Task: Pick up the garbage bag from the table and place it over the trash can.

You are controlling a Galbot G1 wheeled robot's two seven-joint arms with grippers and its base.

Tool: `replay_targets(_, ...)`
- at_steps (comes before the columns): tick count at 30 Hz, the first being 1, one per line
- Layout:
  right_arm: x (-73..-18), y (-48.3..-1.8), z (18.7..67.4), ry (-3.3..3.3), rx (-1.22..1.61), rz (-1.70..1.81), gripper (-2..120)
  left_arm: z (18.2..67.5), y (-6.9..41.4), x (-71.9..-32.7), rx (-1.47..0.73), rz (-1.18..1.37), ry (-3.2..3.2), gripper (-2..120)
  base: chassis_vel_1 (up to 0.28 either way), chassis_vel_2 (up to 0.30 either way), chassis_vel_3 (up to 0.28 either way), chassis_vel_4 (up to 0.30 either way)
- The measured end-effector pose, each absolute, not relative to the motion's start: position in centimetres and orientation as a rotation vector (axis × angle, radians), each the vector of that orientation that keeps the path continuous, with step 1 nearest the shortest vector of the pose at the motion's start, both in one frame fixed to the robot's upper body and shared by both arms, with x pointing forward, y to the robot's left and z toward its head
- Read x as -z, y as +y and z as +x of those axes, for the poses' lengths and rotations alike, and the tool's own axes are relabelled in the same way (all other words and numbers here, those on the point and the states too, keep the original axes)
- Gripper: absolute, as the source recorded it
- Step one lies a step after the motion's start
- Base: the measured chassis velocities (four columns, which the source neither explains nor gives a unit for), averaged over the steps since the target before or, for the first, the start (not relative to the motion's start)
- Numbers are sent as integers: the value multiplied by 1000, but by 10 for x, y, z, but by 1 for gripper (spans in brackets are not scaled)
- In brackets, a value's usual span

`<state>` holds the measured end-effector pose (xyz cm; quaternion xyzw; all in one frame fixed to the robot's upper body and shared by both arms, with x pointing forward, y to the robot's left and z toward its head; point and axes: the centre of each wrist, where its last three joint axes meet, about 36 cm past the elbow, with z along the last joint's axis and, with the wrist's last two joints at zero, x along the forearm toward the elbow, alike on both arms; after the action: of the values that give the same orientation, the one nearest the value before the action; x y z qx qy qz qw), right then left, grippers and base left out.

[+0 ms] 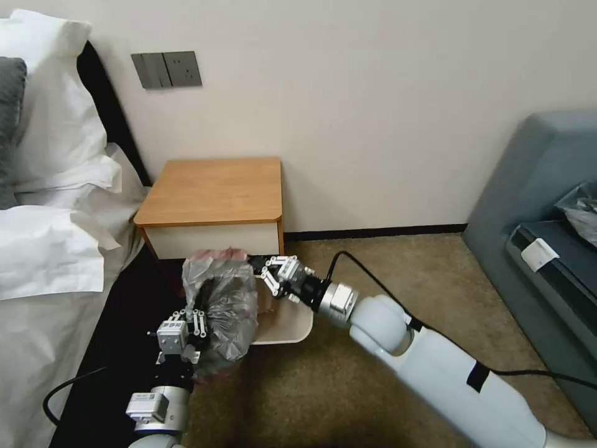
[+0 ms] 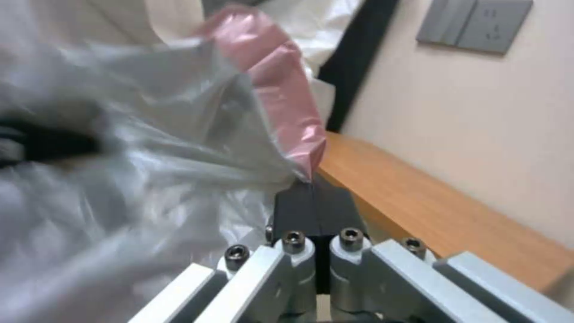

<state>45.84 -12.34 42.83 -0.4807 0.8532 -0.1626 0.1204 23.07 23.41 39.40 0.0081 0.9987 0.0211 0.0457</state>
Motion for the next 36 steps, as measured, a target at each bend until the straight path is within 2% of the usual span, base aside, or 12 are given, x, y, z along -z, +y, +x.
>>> replay_targets(6, -433, -130, 481, 2523, 512, -1357, 0, 228, 234, -398, -71, 36, 3029, 9, 0, 0, 0, 0)
replay_targets(19, -428, -149, 493, 2563, 582, -1318, 0, 231, 242, -400, -58, -4, 3007, 9, 0, 0, 0, 0)
replay_targets(20, -431, -155, 490, 2560, 583, -1310, 7, 232, 245, -401, -56, -25, 3004, 9, 0, 0, 0, 0)
replay_targets(25, -441, -166, 480, 2545, 568, -1318, 18, 234, 251, -399, -50, -62, 3010, 9, 0, 0, 0, 0)
replay_targets(29, -461, -193, 444, 2521, 524, -1350, 39, 237, 258, -393, -30, -116, 3026, 9, 0, 0, 0, 0)
replay_targets(33, -467, -206, 426, 2526, 506, -1347, 47, 238, 260, -392, -18, -130, 3028, 9, 0, 0, 0, 0)
replay_targets(36, -474, -212, 404, 2563, 382, -1339, 63, 238, 261, -392, 13, -139, 3026, 9, 0, 0, 0, 0)
